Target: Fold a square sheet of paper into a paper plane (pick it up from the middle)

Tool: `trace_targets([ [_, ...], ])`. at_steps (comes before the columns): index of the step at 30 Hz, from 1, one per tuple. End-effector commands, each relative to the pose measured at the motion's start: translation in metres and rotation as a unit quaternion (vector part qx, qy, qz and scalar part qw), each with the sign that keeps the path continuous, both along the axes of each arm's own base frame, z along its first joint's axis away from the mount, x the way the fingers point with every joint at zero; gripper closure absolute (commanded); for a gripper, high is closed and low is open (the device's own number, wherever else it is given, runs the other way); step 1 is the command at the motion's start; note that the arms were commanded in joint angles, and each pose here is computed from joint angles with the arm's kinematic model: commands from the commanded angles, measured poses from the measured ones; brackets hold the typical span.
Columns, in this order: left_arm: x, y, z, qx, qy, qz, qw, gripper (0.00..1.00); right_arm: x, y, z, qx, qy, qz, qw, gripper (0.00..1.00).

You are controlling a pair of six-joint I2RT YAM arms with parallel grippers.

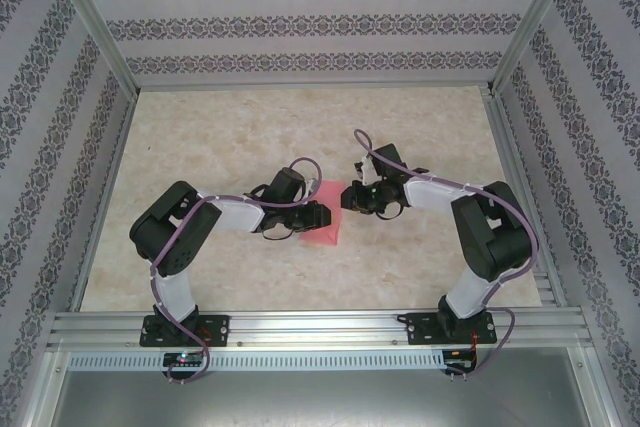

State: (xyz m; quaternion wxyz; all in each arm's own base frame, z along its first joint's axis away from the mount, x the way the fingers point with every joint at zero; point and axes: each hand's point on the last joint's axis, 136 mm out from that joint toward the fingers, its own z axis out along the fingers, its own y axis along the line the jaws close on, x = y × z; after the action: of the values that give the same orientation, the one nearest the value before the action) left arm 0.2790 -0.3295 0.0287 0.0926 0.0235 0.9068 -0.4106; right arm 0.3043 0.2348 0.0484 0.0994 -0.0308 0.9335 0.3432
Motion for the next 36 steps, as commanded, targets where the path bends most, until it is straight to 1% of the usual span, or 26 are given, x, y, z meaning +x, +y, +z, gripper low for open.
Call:
trace_targets([
  [1,-0.007,0.007,-0.017,0.035,0.026,0.012,0.999,0.72,-0.01,0.007,-0.003,0.001,0.004,0.022,1.0,0.83],
  [6,-0.006,0.009,-0.019,0.038,0.029,0.017,0.999,0.73,-0.014,0.021,-0.012,0.008,0.019,0.038,0.999,0.87],
  [14,-0.006,0.009,-0.019,0.038,0.031,0.022,0.999,0.75,-0.016,0.02,-0.032,-0.011,0.044,0.04,0.998,0.89],
  [18,-0.003,0.003,-0.006,0.019,0.02,0.016,0.999,0.76,-0.017,0.016,-0.042,-0.03,0.051,0.043,0.997,0.89],
  [21,0.004,-0.004,0.015,-0.005,-0.004,0.014,1.0,0.75,-0.02,0.012,-0.048,-0.044,0.057,0.046,0.996,0.89],
  [23,0.008,-0.005,0.025,-0.009,-0.018,0.016,1.0,0.74,-0.022,0.01,-0.051,-0.052,0.06,0.048,0.996,0.89],
  [25,0.013,-0.001,0.026,0.008,-0.026,0.026,0.999,0.74,-0.022,0.008,-0.053,-0.056,0.06,0.049,0.995,0.89],
  [28,0.017,0.006,0.015,0.039,-0.025,0.04,0.998,0.74,-0.023,0.008,-0.055,-0.059,0.061,0.051,0.995,0.89],
  [36,0.017,0.032,-0.019,0.121,0.004,0.08,0.989,0.75,-0.024,0.005,-0.06,-0.069,0.064,0.052,0.994,0.89],
])
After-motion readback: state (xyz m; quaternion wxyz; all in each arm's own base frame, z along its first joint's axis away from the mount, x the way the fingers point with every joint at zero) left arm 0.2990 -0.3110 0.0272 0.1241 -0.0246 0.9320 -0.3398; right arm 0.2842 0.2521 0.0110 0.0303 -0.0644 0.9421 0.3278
